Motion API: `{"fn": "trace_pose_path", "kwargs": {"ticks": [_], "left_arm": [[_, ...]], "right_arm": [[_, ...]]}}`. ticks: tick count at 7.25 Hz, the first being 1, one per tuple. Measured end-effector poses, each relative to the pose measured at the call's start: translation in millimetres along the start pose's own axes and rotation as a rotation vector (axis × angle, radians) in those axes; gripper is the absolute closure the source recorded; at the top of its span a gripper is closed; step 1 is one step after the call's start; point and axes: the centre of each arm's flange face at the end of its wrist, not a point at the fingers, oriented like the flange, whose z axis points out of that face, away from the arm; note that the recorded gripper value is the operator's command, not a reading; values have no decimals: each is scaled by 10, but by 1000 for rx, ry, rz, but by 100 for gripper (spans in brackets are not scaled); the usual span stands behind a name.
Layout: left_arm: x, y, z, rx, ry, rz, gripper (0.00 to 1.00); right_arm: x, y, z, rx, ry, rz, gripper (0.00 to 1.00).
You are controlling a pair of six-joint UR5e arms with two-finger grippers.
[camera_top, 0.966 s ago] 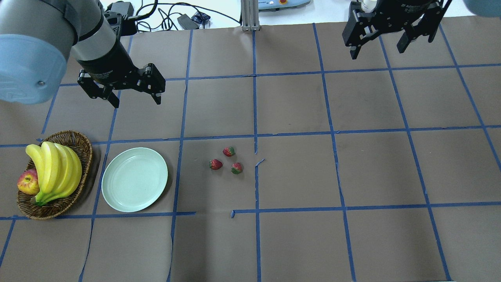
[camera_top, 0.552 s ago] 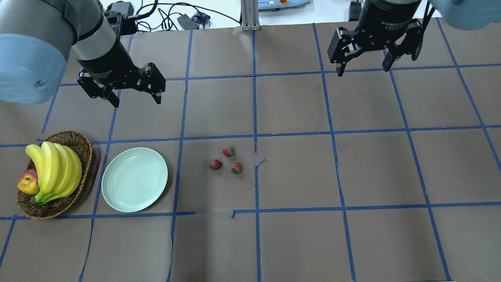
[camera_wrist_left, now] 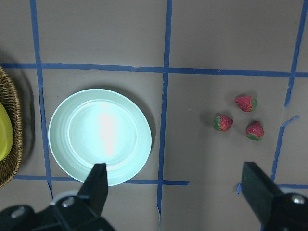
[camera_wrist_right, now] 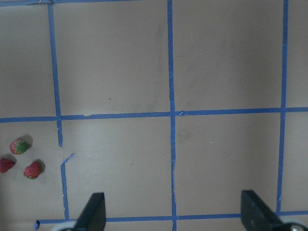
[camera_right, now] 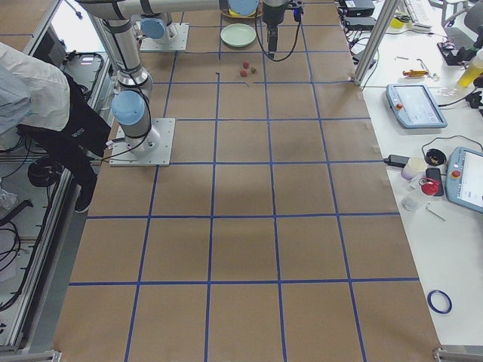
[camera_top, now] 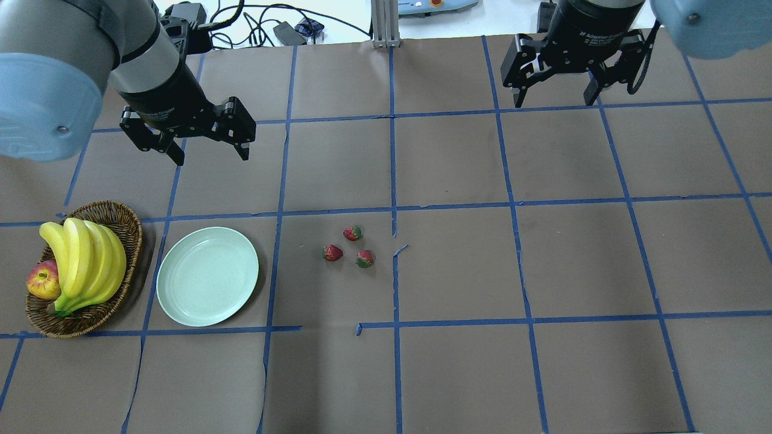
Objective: Collect all strawberries into plate
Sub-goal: 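Move the left gripper to the strawberry cluster and grasp one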
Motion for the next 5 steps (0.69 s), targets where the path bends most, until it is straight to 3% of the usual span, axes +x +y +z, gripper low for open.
{"fn": "trace_pose_path", "kwargs": {"ticks": [3,5], "left_arm": [[27,18,48,-9,-5,-6,2],[221,26,385,-20,-19,11,2]], "right_arm": [[-1,-2,5,3,-1,0,0],[-7,10,54,-5,0,-2,0]]}}
